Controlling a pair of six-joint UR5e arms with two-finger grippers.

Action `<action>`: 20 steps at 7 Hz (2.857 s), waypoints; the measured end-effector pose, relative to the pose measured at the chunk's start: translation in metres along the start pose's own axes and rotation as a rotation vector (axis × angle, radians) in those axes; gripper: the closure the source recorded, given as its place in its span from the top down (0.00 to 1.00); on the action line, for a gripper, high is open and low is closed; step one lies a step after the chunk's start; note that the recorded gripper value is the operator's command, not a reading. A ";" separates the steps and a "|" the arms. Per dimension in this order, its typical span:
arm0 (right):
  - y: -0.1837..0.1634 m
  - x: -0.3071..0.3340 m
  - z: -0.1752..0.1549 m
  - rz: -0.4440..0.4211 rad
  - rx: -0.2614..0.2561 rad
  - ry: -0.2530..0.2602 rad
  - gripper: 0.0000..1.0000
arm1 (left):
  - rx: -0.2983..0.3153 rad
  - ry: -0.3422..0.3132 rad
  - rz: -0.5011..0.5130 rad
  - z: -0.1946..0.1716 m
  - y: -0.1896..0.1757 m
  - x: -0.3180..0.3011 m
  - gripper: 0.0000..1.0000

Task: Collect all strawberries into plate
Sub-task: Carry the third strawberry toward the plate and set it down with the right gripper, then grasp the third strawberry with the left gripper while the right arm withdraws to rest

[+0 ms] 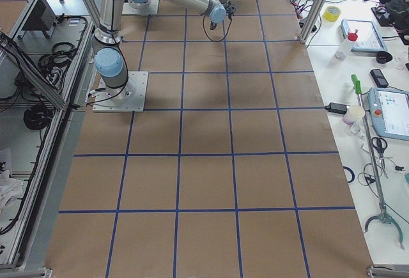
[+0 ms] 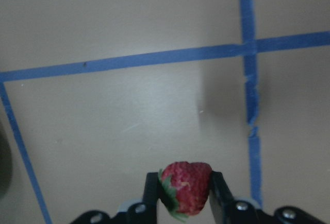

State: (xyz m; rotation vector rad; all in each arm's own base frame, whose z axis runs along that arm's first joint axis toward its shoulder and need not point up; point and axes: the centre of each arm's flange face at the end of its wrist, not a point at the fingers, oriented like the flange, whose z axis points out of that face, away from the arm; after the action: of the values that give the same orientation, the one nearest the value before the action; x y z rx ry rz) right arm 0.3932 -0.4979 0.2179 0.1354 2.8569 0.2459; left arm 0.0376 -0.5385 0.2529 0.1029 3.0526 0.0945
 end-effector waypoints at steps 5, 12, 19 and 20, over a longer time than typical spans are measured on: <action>0.021 -0.002 -0.033 -0.120 0.077 0.012 1.00 | 0.001 0.007 0.011 0.004 -0.003 0.002 0.83; 0.035 0.107 -0.306 -0.146 0.242 0.277 1.00 | 0.086 0.120 -0.053 -0.010 0.002 0.247 0.82; 0.029 0.120 -0.350 -0.187 0.285 0.284 1.00 | 0.024 0.108 -0.058 0.050 0.034 0.352 0.59; 0.029 0.120 -0.350 -0.189 0.286 0.285 1.00 | 0.024 0.093 -0.051 0.052 0.037 0.353 0.46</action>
State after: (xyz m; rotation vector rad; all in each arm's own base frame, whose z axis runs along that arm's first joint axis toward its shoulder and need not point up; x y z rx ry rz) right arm 0.1842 -0.5102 0.5239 -0.1251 3.1451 -0.1998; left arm -0.3064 -0.4742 0.1742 0.0231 3.1469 0.0613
